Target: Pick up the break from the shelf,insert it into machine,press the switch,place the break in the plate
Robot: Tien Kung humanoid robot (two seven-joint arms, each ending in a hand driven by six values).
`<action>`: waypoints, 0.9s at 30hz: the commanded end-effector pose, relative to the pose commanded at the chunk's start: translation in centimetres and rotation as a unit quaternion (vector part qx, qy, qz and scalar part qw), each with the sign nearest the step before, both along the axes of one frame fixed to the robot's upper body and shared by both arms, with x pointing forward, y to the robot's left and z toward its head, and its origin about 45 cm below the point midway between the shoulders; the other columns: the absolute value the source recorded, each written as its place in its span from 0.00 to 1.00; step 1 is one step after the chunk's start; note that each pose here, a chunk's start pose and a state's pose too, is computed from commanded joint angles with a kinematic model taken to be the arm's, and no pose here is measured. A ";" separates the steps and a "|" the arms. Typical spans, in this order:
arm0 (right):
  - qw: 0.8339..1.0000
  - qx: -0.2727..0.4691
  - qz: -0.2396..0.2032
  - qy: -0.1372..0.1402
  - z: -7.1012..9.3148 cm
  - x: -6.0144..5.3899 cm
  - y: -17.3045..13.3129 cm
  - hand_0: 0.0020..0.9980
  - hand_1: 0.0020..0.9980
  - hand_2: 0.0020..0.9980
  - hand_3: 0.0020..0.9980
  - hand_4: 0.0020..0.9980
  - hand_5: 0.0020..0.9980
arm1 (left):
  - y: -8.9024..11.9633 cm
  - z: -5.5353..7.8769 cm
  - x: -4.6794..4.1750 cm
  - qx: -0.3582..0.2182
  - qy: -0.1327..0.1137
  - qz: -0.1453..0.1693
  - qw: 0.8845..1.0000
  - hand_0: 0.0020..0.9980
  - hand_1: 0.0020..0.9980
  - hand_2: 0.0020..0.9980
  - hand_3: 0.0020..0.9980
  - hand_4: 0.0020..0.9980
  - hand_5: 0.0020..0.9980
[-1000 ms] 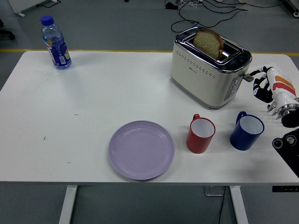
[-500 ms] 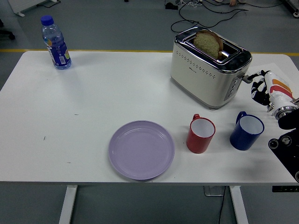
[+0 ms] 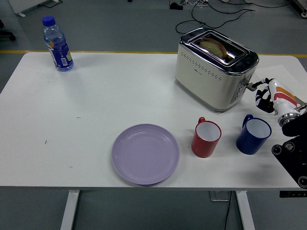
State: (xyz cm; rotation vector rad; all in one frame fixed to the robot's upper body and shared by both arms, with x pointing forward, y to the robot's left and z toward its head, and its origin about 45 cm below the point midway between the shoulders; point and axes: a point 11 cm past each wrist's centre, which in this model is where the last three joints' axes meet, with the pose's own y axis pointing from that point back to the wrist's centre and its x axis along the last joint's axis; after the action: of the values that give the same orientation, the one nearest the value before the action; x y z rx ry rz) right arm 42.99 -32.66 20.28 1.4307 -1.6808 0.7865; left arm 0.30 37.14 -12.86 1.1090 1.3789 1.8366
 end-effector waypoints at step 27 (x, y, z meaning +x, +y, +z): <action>0.995 0.015 -0.039 -0.095 6.7 0.4 -3.4 0.12 0.19 0.32 0.60 0.49 0.00 | 0.0 0.0 0.27 -0.001 -0.001 -0.004 1.000 0.67 0.66 0.67 0.69 0.42 0.96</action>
State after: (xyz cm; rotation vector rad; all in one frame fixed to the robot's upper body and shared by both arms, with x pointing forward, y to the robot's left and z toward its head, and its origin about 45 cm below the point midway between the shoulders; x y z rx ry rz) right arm 43.35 -36.09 26.94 1.3371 -1.8866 0.8802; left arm 0.57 37.10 -12.86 1.1091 1.3726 1.8286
